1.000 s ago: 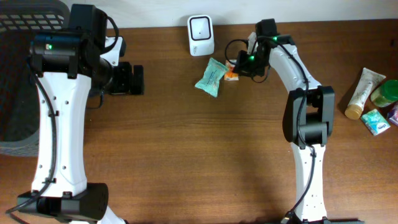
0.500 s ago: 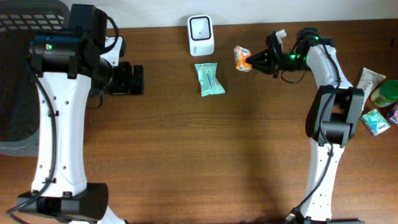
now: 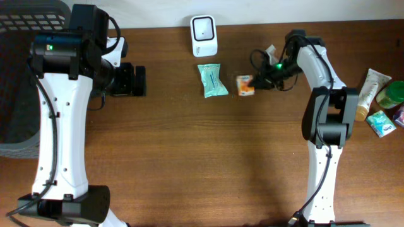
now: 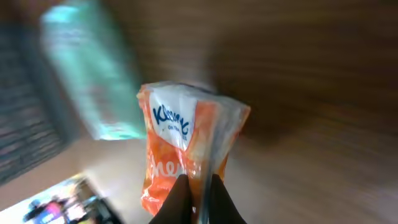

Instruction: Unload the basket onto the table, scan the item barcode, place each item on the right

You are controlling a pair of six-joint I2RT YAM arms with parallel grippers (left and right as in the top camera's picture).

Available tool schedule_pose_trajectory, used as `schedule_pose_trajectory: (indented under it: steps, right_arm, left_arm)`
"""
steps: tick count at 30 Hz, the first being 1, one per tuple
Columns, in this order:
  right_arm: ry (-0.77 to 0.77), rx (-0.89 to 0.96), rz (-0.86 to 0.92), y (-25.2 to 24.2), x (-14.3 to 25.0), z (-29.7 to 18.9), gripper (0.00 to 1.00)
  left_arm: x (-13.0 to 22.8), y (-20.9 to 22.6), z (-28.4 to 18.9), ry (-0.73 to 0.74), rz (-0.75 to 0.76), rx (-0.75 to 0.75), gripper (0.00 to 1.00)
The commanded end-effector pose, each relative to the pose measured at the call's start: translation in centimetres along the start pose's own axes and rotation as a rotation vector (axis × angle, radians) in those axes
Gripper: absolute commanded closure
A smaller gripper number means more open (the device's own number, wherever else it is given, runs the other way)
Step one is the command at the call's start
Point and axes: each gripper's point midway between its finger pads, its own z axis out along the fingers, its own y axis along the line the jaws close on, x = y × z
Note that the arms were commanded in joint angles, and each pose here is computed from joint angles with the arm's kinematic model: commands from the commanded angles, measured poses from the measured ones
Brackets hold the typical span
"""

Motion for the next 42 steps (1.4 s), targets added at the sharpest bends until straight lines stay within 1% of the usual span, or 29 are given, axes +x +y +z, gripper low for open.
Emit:
schedule_pose_trajectory:
  steps: [1, 2, 3, 4, 5, 6, 8, 10, 14, 15, 17, 19, 20, 22, 23, 25, 26, 30, 33, 35, 37, 39, 42]
  right_arm:
    - [-0.069, 0.286, 0.016, -2.5, -0.3, -3.7, 0.96]
    - [-0.068, 0.323, 0.020, -3.0, -0.1, -4.0, 0.96]
    - [-0.059, 0.385, 0.030, -4.0, 0.2, -4.4, 0.90]
    - [-0.053, 0.406, 0.034, -4.4, 0.4, -4.5, 0.62]
    - [-0.050, 0.410, 0.036, -4.4, 0.5, -4.5, 0.49]
    - [-0.049, 0.400, 0.036, -4.3, 0.5, -4.4, 0.47]
    - [-0.047, 0.353, 0.035, -3.6, 0.5, -4.1, 0.39]
    - [-0.047, 0.301, 0.032, -2.7, 0.4, -3.9, 0.38]
    - [-0.053, 0.189, 0.020, -0.9, 0.1, -3.5, 0.39]
    - [-0.067, 0.182, 0.011, -0.7, -0.3, -3.4, 0.41]
    - [-0.071, 0.182, 0.004, -0.9, -0.6, -3.0, 0.50]
    - [-0.047, 0.208, 0.029, -2.3, -0.3, -2.0, 0.53]
    - [-0.032, 0.228, 0.050, -3.3, -0.1, -1.3, 0.57]
    - [-0.002, 0.230, 0.073, -4.5, 0.6, 0.0, 0.72]
    - [0.005, 0.226, 0.076, -4.5, 0.8, 0.2, 0.83]
    - [0.010, 0.180, 0.077, -3.7, 0.9, 0.4, 0.92]
    - [0.015, 0.104, 0.060, -2.4, 0.9, 0.5, 0.96]
    - [0.034, -0.308, -0.023, 4.5, 1.2, -0.3, 0.96]
    - [0.019, -0.639, -0.114, 9.6, 1.4, -2.8, 0.96]
    - [0.002, -0.705, -0.153, 10.5, 1.4, -3.5, 0.96]
    - [-0.003, -0.713, -0.164, 10.6, 1.4, -3.6, 0.96]
    - [-0.040, -0.826, -0.253, 12.2, 1.5, -4.7, 0.96]
    - [-0.023, -0.847, -0.278, 13.5, 2.0, -4.3, 0.96]
  left_arm:
    - [0.0, 0.0, -0.1, -0.003, 0.017, 0.001, 0.01]
    - [0.0, 0.0, -0.1, -0.003, 0.017, 0.001, 0.01]
    - [0.0, 0.0, -0.1, -0.003, 0.017, 0.001, 0.01]
    - [0.0, 0.0, -0.1, -0.003, 0.017, 0.001, 0.01]
    - [0.0, 0.0, -0.1, -0.003, 0.016, 0.000, 0.01]
    - [0.0, 0.0, -0.1, -0.003, 0.017, 0.001, 0.01]
    - [0.0, 0.0, -0.1, -0.003, 0.017, 0.001, 0.01]
    - [0.0, 0.0, -0.1, -0.003, 0.017, 0.001, 0.01]
    - [0.0, 0.0, -0.1, -0.003, 0.017, 0.001, 0.01]
    - [0.0, 0.0, -0.1, -0.003, 0.017, 0.000, 0.01]
    - [0.0, 0.0, -0.1, -0.003, 0.017, 0.000, 0.01]
    - [0.0, 0.0, -0.1, -0.003, 0.017, 0.000, 0.01]
    - [0.0, 0.0, -0.1, -0.003, 0.017, 0.000, 0.01]
    - [0.0, 0.0, -0.1, -0.003, 0.017, 0.000, 0.01]
    - [0.0, 0.0, -0.1, -0.003, 0.017, 0.001, 0.01]
    - [0.0, 0.0, -0.1, -0.003, 0.017, 0.001, 0.01]
    - [0.0, 0.0, -0.1, -0.003, 0.017, 0.001, 0.01]
    - [0.0, 0.0, -0.1, -0.002, 0.017, 0.001, 0.01]
    - [0.0, 0.0, -0.1, -0.003, 0.017, 0.000, 0.01]
    - [0.0, 0.0, -0.1, -0.003, 0.017, 0.000, 0.01]
    - [0.0, 0.0, -0.1, -0.003, 0.017, 0.001, 0.01]
    - [0.0, 0.0, -0.1, -0.003, 0.017, 0.001, 0.01]
    - [0.0, 0.0, -0.1, -0.003, 0.016, 0.000, 0.01]
